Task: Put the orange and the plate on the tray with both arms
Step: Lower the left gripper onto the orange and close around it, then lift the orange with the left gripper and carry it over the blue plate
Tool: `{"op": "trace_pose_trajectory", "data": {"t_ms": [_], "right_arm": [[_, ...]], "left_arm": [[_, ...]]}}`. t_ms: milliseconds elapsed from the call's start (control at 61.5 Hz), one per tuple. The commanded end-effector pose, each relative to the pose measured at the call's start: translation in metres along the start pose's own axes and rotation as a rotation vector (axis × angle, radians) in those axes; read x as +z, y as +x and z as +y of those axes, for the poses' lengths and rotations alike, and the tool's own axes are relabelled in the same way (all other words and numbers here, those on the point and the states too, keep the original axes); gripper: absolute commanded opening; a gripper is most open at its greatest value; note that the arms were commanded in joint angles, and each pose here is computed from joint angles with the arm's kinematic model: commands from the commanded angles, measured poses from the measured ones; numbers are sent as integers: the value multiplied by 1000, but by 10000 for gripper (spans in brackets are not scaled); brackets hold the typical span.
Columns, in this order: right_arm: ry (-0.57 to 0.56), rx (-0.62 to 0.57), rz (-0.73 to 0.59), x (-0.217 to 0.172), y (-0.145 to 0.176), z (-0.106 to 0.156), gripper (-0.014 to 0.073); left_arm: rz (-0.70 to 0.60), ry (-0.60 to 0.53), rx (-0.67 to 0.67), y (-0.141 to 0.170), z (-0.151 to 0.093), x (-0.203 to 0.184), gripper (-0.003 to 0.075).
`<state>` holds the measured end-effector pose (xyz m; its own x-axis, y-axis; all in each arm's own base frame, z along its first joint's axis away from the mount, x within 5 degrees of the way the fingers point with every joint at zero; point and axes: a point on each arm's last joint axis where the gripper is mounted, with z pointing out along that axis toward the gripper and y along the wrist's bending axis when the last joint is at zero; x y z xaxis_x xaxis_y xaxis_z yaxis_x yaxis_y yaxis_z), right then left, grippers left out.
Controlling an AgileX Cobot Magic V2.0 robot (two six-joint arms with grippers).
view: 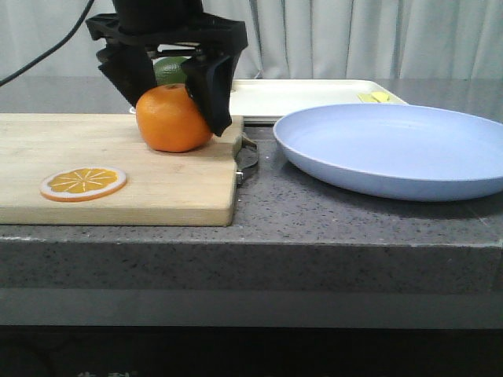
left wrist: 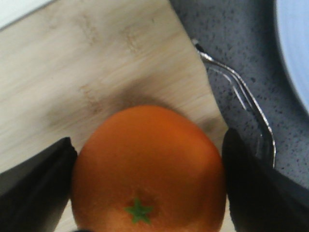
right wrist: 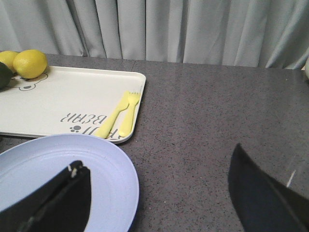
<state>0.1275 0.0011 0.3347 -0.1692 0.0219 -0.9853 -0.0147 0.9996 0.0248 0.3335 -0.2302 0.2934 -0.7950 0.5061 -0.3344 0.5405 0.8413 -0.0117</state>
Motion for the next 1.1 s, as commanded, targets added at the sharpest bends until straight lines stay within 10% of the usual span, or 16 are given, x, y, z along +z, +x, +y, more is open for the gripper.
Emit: {"op": "trace_pose_trajectory", "data": {"t_ms": [0,179,520,1089], "right_arm": [[13,-3,-95,-2,-17,-1,592],[13,-3,-95,-2,-17,-1,592],[12,-3,-87,-2,-16,-1,592],[12,-3,-87,-2,-16,-1,592]], "left_arm": [[-73,12,1,-4,-3,-27,577],[-73,12,1,-4,-3,-27,551],[-170,38,38,-17,-12,-50,261],[-558,239,233,-45,-134,-33,265]]}}
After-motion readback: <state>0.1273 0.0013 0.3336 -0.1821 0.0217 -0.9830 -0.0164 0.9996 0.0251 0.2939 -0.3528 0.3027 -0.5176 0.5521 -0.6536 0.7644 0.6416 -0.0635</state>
